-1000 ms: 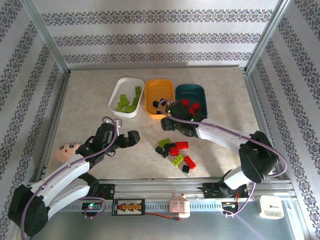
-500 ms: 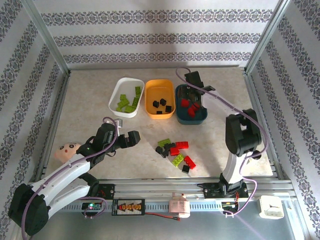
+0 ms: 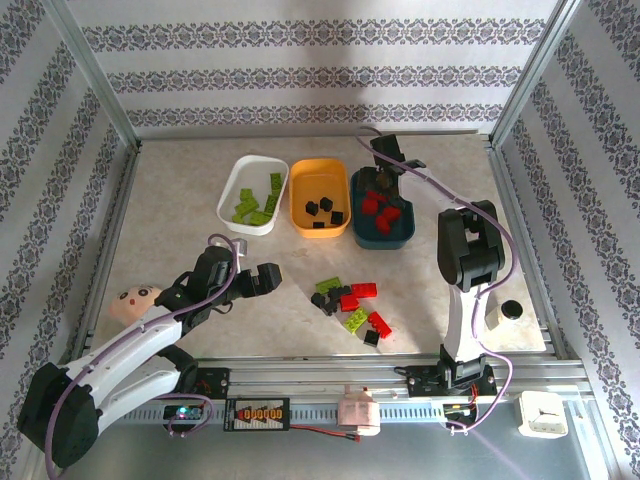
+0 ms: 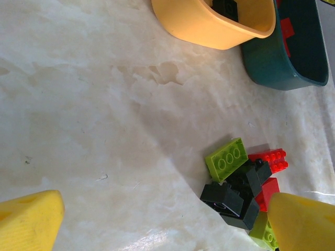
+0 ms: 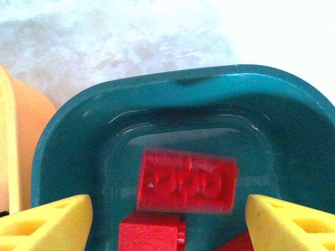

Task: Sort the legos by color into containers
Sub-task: Place the lego in the container, then pick up the lego from the middle-left of the table.

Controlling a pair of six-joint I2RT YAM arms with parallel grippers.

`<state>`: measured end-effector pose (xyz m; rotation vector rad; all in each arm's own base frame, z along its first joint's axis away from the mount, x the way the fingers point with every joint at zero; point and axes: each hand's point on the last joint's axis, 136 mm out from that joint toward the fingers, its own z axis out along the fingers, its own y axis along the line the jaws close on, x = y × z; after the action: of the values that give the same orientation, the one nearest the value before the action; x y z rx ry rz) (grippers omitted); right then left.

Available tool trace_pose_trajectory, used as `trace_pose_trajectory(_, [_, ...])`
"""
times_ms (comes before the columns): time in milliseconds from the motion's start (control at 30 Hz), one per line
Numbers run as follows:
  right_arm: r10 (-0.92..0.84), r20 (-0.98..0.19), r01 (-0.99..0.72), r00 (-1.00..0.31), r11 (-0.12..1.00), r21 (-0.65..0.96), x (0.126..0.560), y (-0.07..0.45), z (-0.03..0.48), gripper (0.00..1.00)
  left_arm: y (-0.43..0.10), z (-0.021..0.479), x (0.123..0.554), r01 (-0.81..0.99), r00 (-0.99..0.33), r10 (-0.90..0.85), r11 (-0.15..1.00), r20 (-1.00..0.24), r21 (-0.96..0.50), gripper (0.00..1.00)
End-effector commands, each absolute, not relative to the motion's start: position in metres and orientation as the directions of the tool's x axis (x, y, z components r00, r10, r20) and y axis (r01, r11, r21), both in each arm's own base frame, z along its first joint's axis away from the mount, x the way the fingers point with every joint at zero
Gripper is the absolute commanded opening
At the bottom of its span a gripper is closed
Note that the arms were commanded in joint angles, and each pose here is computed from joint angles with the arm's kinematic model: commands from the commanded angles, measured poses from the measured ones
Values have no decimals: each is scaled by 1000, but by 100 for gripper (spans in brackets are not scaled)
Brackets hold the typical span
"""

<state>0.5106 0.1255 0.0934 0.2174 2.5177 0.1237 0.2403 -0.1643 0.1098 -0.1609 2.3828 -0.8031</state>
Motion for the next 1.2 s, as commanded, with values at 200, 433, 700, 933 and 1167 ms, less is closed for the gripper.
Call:
trace_pose_trajectory(200, [196,-618,65,-761,971,228,462,136,143,77,-180,131,246,170,-803,-234,791,-548,-587,100])
trace_pose_trajectory(433, [144,-615,-29,-775,965,262,384,155,134,77,-212,122,244,269,-861,-51,800,-507,-537,82])
trace_pose_trajectory(700, [119,-586,-53,-801,962,267,326,152,112,77,-265,88,230,456,-839,266,820,-475,-346,72])
trace_pose_trajectory(933, [135,-597,-47,-791,959,278,310,144,115,77,-281,54,227,495,-839,368,823,-401,-280,72])
trace_pose_trajectory(1167, [144,-608,-45,-781,958,284,307,141,119,77,-289,41,227,521,-827,413,819,-382,-242,73])
